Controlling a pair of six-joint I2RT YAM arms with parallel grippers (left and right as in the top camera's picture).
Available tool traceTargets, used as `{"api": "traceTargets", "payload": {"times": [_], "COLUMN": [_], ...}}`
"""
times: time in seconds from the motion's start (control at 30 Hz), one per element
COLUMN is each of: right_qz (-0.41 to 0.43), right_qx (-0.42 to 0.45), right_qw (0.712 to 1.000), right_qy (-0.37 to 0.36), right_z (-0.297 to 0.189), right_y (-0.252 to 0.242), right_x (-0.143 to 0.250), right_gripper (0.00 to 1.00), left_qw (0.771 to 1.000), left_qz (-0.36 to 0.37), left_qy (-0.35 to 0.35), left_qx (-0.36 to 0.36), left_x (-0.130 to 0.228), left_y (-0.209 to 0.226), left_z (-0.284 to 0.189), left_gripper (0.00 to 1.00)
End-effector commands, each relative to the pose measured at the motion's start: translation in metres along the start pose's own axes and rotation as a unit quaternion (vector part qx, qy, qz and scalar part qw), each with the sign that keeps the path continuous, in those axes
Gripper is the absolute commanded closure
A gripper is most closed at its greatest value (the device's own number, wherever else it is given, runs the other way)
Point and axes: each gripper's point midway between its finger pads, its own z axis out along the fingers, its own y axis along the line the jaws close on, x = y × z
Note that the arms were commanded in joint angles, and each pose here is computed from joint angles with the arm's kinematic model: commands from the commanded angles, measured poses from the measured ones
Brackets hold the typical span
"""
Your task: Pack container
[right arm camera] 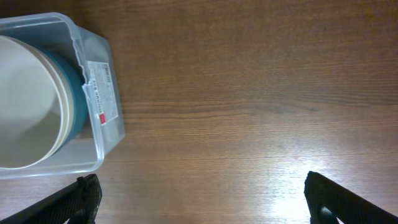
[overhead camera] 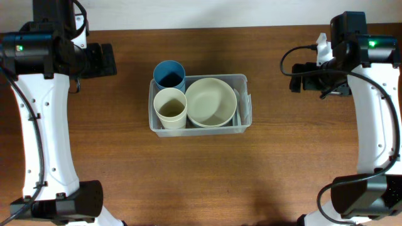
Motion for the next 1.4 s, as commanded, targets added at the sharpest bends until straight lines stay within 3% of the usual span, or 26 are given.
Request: {"api": "traceTargets", "payload": {"times": [0.0,0.8,0.9,1.0,1.17,1.37], "right_qz": [-0.005,-0.005,-0.006,-0.009,-0.012,-0.016], "right_qx": [0.020,0.041,0.039,0.035,0.027,0.017], "right_qw": [1.000,0.999,0.996,0.981,0.936,0.874], "right_qy": [-0.014,-0.029,-0.085,-0.188,-0.352,-0.486], "right_z": [-0.008,-0.022,-0.052,-0.091,-0.135,-0.130], "right_y": [-0.006,-0.013,-0.011,-0.008,-0.005,-0.005], "right_x": [-0.004,0.000,-0.003,-0.014,-0.003,0.041], "right_gripper": [0.01,0.01,0.01,0.01,0.01,0.01], "left_qw": [1.000,1.000,1.000,1.000,1.000,1.000], "left_qz": [-0.005,-0.005,-0.005,-0.005,-0.005,-0.005], "left_qy": [0.000,-0.001,0.000,-0.001,-0.001,0.000], "left_qx": [-0.006,-0.006,-0.006,-0.006,-0.006,-0.006], "left_x": [0.000,0.000,0.000,0.000,0.000,0.000], "left_y": [0.003,0.003,0.003,0.003,0.003,0.003], "left_z": [0.000,0.000,0.000,0.000,0.000,0.000], "left_gripper": [0.00,0.00,0.00,0.00,0.00,0.00]}}
